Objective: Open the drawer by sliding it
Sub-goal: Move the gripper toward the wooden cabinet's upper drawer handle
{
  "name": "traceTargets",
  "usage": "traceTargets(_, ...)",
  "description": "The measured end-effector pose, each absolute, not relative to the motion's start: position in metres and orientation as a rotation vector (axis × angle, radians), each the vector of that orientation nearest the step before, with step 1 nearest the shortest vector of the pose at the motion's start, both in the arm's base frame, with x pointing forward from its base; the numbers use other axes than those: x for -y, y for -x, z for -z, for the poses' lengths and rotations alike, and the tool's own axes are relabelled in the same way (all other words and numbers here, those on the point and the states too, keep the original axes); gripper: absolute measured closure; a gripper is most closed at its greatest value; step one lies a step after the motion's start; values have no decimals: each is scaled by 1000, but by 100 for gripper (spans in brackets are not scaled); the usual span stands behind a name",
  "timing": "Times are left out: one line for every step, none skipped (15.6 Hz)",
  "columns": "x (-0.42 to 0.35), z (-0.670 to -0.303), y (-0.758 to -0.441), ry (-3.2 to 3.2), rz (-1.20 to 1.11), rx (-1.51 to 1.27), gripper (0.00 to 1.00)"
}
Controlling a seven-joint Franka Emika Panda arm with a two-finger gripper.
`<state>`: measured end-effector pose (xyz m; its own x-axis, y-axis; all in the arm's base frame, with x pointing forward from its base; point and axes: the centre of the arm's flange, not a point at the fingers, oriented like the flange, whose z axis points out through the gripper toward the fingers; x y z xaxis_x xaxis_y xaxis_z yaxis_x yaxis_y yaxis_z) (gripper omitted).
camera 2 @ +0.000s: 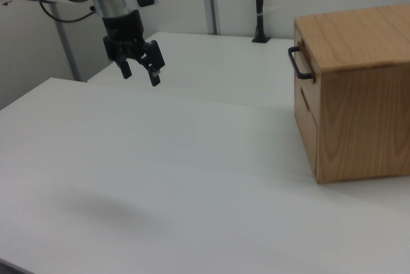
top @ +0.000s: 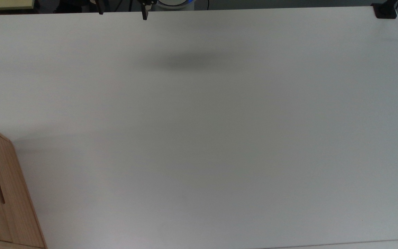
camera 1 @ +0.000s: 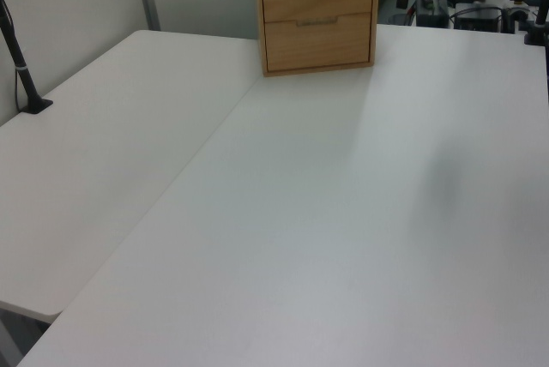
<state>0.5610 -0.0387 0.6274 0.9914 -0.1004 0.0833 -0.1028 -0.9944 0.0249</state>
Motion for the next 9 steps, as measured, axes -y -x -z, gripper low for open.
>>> traceTargets(30,-624,-563,-3105,-116,134,0)
traceTargets(31,-624,-562,-3105,-103,140,0)
traceTargets(31,-624,-561,-3105,-94,142,0)
traceTargets(32,-624,-561,-3105,-88,143,0)
traceTargets(32,-623,-560,-3105,-84,143,0)
traceTargets(32,-623,-560,-3105,-84,143,0)
traceTargets(32,-623,-560,-3105,-84,143,0)
traceTargets(32,-623,-560,-3105,-84,143,0)
traceTargets(31,-623,-560,-3105,-83,142,0)
